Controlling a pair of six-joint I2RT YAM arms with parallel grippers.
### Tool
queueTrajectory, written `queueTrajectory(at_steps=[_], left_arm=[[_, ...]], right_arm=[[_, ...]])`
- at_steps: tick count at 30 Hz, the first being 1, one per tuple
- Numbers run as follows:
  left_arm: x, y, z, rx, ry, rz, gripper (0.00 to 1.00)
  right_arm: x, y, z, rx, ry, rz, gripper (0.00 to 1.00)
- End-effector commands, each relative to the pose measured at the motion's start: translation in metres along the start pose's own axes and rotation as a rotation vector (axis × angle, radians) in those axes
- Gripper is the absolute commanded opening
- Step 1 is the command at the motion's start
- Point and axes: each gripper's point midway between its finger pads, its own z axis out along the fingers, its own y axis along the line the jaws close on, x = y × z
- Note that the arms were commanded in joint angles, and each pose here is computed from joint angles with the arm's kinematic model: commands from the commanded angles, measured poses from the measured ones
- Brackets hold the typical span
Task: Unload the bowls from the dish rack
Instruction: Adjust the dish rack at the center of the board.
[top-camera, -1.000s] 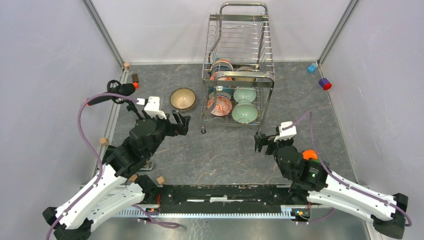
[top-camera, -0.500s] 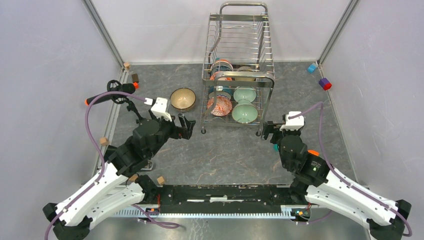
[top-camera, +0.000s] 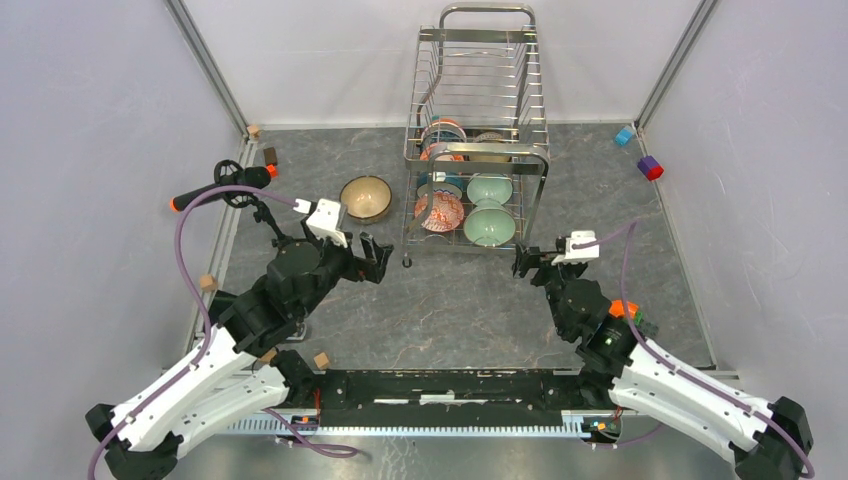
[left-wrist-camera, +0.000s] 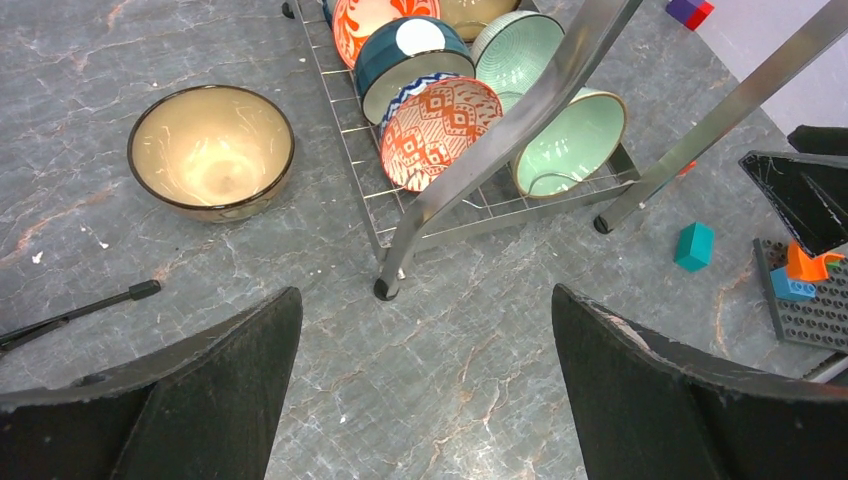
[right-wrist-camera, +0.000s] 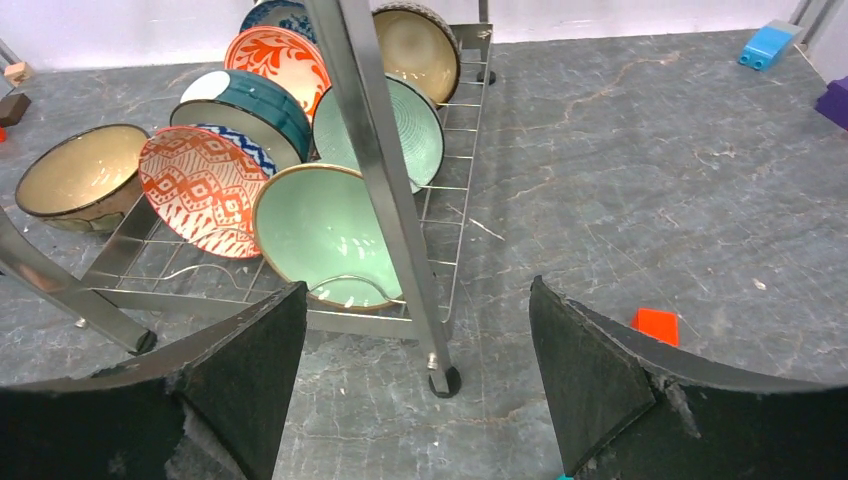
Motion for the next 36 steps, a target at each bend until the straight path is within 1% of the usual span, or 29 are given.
queueTrajectory(at_steps=[1,4,8,12,15,18,25,27,29,32,35,36], left_arm=[[-0.007,-0.003,0.003,0.014,-0.031,0.049,0.99],[-0.004,-0.002,0.004,0.006,-0.022,0.053,0.99],[-0.003,-0.001,0.004,0.004,-0.018,0.058,0.99],[-0.002,-0.001,0.005,-0.003,-0.014,0.062,0.98],[-0.001,0.0,0.006,-0.004,-0.011,0.063,0.98],[-0.001,0.0,0.005,-0.004,-0.009,0.065,0.98],[-0.001,0.0,0.005,-0.011,-0.008,0.064,0.98],[0.0,-0.001,0.005,-0.009,-0.003,0.064,0.98],[0.001,-0.001,0.005,-0.008,0.0,0.064,0.98],[-0.001,-0.003,0.003,-0.004,-0.002,0.062,0.98],[-0.003,-0.004,0.001,0.002,-0.009,0.057,0.98],[-0.003,-0.003,0.001,0.003,-0.011,0.056,0.98]], right_arm=[[-0.012,0.006,0.009,-0.007,-0.059,0.03,0.86],[-0.004,0.001,0.014,0.019,-0.043,0.028,0.85],[0.006,-0.014,0.022,0.085,-0.015,0.05,0.81],[0.013,-0.035,0.035,0.14,0.014,0.132,0.79],[0.017,-0.045,0.043,0.15,0.032,0.182,0.78],[0.023,-0.054,0.047,0.175,0.049,0.193,0.78],[0.017,-0.084,0.052,0.263,0.036,0.242,0.78],[0.014,-0.08,0.054,0.229,0.037,0.253,0.77],[0.013,-0.068,0.051,0.151,0.04,0.258,0.75],[0.01,-0.052,0.038,0.041,0.028,0.253,0.76],[0.0,-0.018,0.019,-0.178,-0.001,0.227,0.8],[-0.002,-0.003,0.011,-0.276,-0.009,0.214,0.82]])
